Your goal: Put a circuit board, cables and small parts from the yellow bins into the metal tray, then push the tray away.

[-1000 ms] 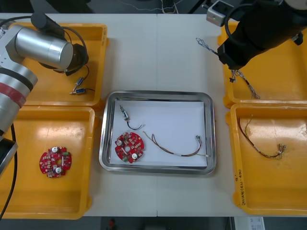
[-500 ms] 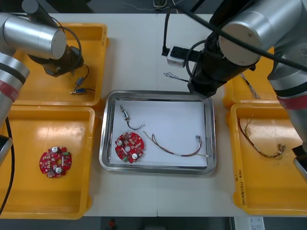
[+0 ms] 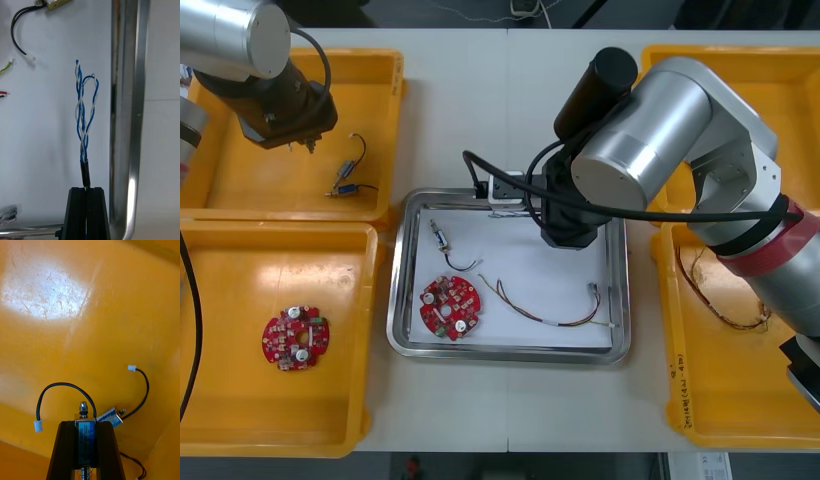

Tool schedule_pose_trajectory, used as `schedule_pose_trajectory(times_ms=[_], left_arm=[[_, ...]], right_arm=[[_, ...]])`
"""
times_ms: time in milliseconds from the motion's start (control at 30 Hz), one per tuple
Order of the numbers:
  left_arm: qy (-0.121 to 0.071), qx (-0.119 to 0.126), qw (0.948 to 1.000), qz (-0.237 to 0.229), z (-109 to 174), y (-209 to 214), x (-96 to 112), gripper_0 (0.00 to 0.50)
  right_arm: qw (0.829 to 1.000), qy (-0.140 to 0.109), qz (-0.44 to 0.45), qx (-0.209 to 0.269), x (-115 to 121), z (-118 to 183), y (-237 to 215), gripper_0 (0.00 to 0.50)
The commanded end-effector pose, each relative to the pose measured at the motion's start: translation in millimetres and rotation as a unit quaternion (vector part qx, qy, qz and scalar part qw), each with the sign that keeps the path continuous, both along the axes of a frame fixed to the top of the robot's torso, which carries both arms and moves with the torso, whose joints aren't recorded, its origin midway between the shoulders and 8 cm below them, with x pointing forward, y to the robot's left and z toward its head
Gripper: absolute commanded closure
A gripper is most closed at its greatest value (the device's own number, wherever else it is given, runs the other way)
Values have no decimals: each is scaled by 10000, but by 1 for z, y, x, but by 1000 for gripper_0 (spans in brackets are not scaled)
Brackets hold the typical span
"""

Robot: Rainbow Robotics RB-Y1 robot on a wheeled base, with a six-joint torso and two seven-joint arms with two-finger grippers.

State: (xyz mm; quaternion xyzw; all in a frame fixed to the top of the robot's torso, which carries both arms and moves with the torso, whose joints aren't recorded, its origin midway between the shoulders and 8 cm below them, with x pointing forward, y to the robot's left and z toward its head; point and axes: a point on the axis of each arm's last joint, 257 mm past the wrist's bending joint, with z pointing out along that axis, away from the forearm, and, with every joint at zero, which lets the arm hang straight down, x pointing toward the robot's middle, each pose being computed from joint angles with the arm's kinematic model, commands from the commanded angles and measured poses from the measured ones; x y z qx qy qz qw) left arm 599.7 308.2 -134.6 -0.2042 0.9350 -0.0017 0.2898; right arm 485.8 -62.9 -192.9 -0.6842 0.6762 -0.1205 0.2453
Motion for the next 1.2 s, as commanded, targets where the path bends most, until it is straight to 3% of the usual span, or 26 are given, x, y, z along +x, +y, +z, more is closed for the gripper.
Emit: schedule_pose_trajectory(times_ms=[33, 333, 467, 700, 867, 900, 933, 1000, 1067, 1200], left_arm=[[-186, 210, 9991, -307, 33, 8, -12, 500], [-90, 266, 9959, -856, 38, -16, -56, 499], [16, 257, 9935, -1112, 40, -30, -72, 499], [67, 245, 9898, -1402, 47, -46, -86, 500], [107, 263, 9891, -1444, 47, -47, -90, 500], [105, 264, 9893, -1432, 47, -47, -90, 500], [119, 265, 9893, -1432, 46, -46, -90, 499], [120, 259, 9892, -1437, 46, -47, -90, 499], [126, 270, 9893, -1431, 46, -46, -90, 499], [127, 270, 9896, -1407, 46, -45, -90, 499]], right_arm=[[9992, -113, 266, -259, -9, -19, 0, 500], [9981, 56, 266, -550, -11, -48, -13, 500], [9979, -124, 266, -574, -3, -49, -15, 500], [9968, -327, 223, -698, 7, -47, -22, 500], [9968, -281, 185, -723, 5, -52, -27, 500], [9969, -269, 164, -720, 5, -53, -29, 439], [9970, -266, 159, -711, 4, -54, -29, 337], [9969, -252, 143, -729, 4, -55, -31, 68], [9970, -256, 124, -721, 5, -54, -31, 0], [9971, -233, 60, -720, 4, -54, -33, 0]])
